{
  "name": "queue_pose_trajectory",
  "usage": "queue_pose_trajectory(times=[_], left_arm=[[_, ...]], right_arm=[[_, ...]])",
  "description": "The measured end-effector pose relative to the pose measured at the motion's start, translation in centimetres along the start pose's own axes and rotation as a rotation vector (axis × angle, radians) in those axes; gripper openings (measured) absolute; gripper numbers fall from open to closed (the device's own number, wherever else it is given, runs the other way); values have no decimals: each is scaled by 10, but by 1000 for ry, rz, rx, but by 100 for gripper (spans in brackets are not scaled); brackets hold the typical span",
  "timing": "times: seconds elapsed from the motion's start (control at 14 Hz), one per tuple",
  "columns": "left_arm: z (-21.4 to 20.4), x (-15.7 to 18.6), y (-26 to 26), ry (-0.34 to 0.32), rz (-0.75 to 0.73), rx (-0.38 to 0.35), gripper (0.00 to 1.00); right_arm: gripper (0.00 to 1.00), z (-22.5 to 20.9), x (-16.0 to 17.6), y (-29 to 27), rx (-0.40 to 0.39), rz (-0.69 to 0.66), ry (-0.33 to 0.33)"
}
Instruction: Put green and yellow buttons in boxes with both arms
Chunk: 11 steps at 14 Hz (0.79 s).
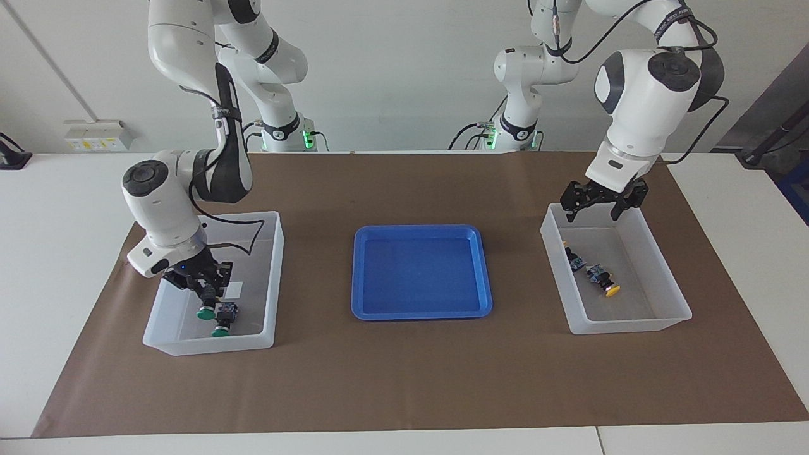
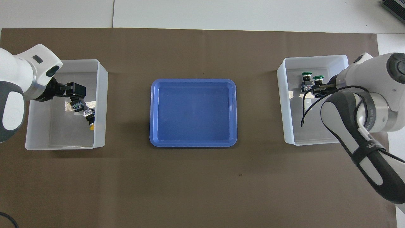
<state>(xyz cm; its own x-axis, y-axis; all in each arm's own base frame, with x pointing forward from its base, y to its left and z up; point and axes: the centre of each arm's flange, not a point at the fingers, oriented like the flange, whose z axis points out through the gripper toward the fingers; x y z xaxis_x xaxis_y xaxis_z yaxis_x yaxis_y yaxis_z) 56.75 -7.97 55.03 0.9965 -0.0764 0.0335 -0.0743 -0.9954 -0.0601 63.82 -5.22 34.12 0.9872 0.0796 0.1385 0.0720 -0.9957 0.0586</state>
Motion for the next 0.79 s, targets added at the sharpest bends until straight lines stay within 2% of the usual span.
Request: queue_pose_trajectory(times=[0.43, 0.57, 0.79], left_arm=[[-90, -13, -13, -7, -37, -68, 100], [-96, -14, -21, 1, -49, -97, 100], [-91, -16, -21, -9, -43, -101, 100]], right_arm=[[41, 6, 10, 2, -4, -12, 50], [41, 6, 14, 2, -7, -12, 72], [41, 6, 21, 3, -9, -12, 98]])
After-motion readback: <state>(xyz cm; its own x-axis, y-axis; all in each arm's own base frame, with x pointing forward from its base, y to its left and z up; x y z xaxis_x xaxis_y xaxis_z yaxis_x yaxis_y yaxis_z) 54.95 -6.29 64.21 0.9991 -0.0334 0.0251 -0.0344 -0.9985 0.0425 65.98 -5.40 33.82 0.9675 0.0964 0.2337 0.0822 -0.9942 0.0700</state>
